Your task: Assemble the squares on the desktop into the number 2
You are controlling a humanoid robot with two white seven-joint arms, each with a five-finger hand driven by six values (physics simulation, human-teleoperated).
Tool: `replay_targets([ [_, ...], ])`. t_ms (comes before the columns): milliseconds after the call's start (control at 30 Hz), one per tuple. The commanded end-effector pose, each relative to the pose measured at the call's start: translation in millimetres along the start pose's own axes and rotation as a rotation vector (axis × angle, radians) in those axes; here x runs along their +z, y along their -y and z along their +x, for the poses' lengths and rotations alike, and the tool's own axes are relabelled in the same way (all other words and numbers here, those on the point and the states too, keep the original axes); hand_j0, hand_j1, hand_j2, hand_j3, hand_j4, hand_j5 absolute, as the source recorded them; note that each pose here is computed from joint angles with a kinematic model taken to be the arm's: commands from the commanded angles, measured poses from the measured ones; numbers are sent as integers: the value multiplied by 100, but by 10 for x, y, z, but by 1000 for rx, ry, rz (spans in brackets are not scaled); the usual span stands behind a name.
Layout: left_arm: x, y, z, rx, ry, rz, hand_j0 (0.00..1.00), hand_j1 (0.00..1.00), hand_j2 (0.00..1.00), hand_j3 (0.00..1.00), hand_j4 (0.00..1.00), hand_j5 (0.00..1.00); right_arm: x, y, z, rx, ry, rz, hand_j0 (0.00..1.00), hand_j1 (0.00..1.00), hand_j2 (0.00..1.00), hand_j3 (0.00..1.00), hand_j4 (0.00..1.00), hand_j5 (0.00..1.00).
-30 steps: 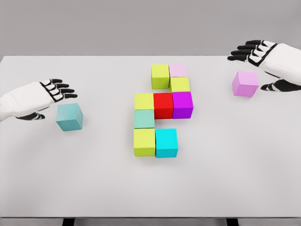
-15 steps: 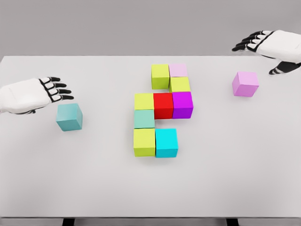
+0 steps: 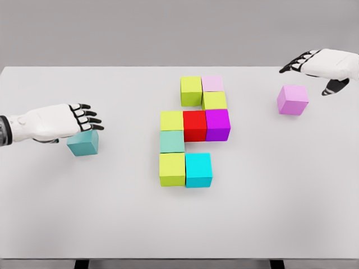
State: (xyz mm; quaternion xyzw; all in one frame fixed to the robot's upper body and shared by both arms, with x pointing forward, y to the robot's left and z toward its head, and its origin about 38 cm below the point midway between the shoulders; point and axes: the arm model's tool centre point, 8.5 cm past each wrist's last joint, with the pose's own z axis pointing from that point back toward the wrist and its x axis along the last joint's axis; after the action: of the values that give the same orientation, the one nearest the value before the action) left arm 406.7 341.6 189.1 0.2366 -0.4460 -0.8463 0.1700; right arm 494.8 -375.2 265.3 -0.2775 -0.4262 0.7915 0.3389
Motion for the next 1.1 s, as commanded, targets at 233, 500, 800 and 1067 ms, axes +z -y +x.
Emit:
replay_targets([
  [233,-30,19,19,7,7,-3,100,100,100,100,100,100,-302,-252,-89,-2,-65,113,98,98,98,98,98,98],
  [500,-128,108,26,17,10,-26,100,100,100,100,100,100,-435,-283,-53,-10,-62,130,98,98,98,98,98,98],
  [800,-149,127,40,26,15,-30,100,100,100,100,100,100,-548,-449,-11,6,-63,199,98,98,98,98,98,98],
  [1067,-199,81,82,29,30,-11,100,100,100,100,100,100,-539,-382,-78,-6,-80,189,98,98,98,98,98,98],
])
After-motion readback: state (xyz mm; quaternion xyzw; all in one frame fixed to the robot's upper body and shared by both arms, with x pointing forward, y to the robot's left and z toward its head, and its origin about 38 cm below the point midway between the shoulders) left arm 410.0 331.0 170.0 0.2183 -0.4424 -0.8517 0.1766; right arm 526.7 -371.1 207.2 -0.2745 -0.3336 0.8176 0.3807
